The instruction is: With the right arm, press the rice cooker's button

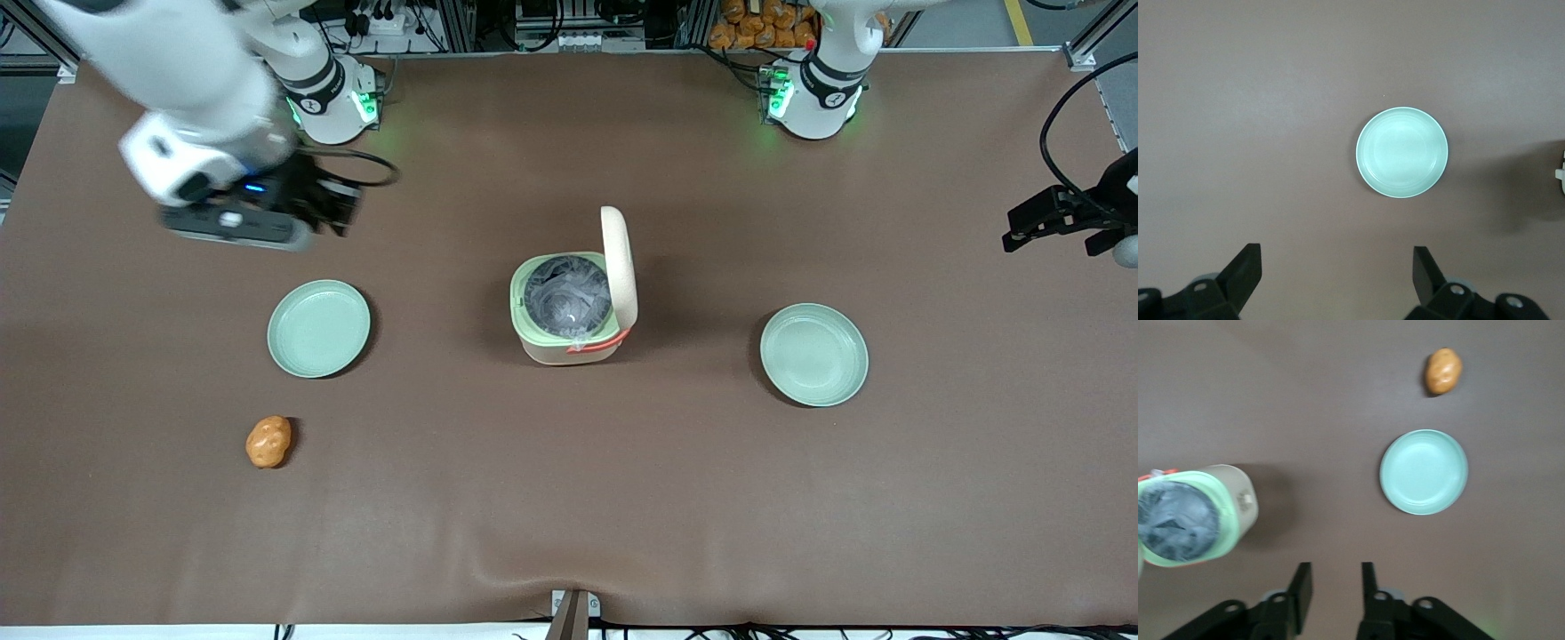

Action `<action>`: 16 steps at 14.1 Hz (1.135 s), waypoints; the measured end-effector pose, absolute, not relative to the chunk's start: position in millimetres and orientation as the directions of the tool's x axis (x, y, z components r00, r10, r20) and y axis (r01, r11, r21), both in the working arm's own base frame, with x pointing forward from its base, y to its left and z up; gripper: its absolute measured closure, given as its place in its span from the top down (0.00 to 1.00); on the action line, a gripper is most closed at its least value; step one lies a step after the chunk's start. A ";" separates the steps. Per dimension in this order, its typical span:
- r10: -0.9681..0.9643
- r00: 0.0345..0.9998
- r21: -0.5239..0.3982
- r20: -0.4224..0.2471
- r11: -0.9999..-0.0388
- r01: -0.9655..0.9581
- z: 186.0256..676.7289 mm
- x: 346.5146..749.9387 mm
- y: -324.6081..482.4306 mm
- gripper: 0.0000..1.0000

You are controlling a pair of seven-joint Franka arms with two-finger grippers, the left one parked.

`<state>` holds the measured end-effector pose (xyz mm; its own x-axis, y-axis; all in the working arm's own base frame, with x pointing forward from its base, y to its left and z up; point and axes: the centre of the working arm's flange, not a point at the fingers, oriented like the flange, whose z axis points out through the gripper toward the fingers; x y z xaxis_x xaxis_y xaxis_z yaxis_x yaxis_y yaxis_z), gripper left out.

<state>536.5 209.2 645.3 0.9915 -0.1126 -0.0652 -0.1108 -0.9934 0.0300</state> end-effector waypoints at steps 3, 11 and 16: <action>-0.155 0.985 0.024 -0.076 -0.988 -0.154 671.5 531.2 146.3 0.73; -0.127 0.991 -0.010 -0.045 -0.992 -0.128 716.0 510.3 33.9 1.00; -0.068 0.996 -0.015 -0.062 -0.998 -0.069 712.1 504.1 -15.3 1.00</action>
